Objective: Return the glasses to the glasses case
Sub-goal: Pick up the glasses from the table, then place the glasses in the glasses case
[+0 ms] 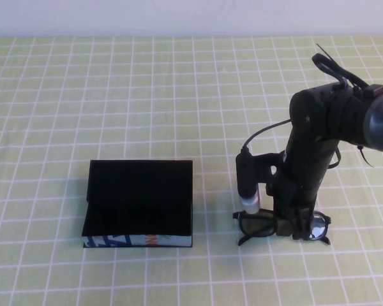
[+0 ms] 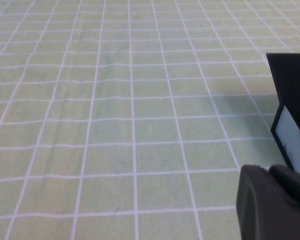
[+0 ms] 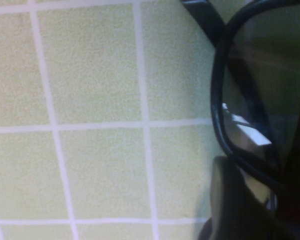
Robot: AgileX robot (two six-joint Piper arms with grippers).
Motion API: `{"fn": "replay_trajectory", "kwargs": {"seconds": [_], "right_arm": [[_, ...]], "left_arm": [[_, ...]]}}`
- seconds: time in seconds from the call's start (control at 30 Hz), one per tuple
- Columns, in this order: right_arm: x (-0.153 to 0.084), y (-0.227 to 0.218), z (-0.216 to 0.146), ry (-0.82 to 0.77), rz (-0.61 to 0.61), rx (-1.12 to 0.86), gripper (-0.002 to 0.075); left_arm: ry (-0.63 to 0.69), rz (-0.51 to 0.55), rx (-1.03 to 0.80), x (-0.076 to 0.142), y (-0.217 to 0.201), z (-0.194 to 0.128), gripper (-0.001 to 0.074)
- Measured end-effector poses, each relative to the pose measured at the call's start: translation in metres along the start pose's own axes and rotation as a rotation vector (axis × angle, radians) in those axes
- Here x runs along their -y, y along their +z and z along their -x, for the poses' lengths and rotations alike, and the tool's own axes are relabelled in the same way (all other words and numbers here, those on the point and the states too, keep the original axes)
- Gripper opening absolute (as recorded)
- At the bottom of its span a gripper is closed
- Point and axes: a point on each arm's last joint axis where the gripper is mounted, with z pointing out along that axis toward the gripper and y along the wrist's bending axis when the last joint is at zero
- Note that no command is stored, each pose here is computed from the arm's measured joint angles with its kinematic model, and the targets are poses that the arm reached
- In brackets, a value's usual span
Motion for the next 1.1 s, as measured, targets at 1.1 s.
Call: {"fn": "replay_trajectory", "kwargs": {"seconds": [1.1], "right_arm": [[-0.053,-0.066,0.168,-0.003,-0.19,0.125,0.0067]], "left_arm": [[0.0,0.0,0.0,0.0,0.0,0.0,-0.0001]]}}
